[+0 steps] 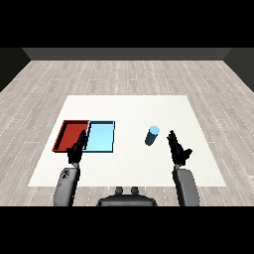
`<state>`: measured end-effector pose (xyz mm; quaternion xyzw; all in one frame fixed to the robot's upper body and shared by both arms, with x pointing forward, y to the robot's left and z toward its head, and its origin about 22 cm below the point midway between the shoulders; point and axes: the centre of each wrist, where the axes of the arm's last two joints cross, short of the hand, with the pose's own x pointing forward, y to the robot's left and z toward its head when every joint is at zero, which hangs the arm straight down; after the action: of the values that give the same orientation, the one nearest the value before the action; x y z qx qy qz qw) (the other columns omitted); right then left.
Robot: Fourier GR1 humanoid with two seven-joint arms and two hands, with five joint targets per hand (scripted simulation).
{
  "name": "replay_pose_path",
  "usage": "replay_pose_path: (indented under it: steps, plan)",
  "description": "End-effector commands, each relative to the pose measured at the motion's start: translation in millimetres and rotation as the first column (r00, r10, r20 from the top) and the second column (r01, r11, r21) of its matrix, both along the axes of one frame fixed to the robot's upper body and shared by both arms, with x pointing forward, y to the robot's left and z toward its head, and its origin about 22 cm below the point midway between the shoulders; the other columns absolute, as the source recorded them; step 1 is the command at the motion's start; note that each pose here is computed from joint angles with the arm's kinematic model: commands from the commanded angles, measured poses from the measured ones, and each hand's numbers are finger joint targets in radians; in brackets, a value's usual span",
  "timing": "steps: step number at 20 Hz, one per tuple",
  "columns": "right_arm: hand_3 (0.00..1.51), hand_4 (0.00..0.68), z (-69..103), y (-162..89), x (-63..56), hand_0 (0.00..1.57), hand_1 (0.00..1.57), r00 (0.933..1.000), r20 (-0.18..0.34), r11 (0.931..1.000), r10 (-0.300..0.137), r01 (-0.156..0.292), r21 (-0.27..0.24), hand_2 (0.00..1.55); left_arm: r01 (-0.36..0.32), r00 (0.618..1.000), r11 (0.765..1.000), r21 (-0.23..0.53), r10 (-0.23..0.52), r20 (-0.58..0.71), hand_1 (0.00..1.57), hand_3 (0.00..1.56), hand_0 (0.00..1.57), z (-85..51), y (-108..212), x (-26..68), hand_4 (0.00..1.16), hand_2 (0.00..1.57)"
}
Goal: Pick the blue can and put it in the blue box
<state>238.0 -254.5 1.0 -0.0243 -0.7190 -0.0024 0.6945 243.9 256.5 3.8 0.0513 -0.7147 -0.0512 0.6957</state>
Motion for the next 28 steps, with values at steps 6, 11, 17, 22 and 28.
replay_pose_path:
  steps: [6,11,17,22,28]
  plan:
    - [0.00,0.000,-18.9,35,58.8,0.00,0.00,0.9887,-0.147,0.9965,0.026,-0.037,-0.074,0.00,-0.035,0.998,0.995,-0.089,0.029,-0.059,0.00,0.00,0.00,-18.9,2,-0.2,0.00,0.00]
    - [0.00,0.000,-6.3,26,49.0,0.00,0.00,0.9599,0.229,0.9813,0.161,-0.181,0.066,0.00,0.013,0.952,0.990,-0.142,0.031,0.306,0.00,0.00,0.00,-10.0,-13,-13.6,0.00,0.00]
    - [0.00,0.000,-6.0,2,61.5,0.00,0.00,0.9558,0.234,0.9788,0.178,-0.196,0.058,0.00,0.011,0.948,0.989,-0.147,0.036,0.316,0.00,0.00,0.00,-37.5,-6,-8.5,0.00,0.00]
    - [0.00,0.000,-17.1,7,43.5,0.00,0.00,0.9576,0.230,0.9781,0.174,-0.195,0.073,0.00,0.017,0.949,0.990,-0.139,0.028,0.315,0.00,0.00,0.00,-13.8,1,-5.0,0.00,0.00]
    - [0.00,0.000,-8.1,15,54.9,0.00,0.00,0.9563,0.225,0.9770,0.187,-0.205,0.059,0.00,0.022,0.943,0.991,-0.133,0.024,0.333,0.00,0.00,0.00,-4.1,-17,-13.1,0.00,0.00]
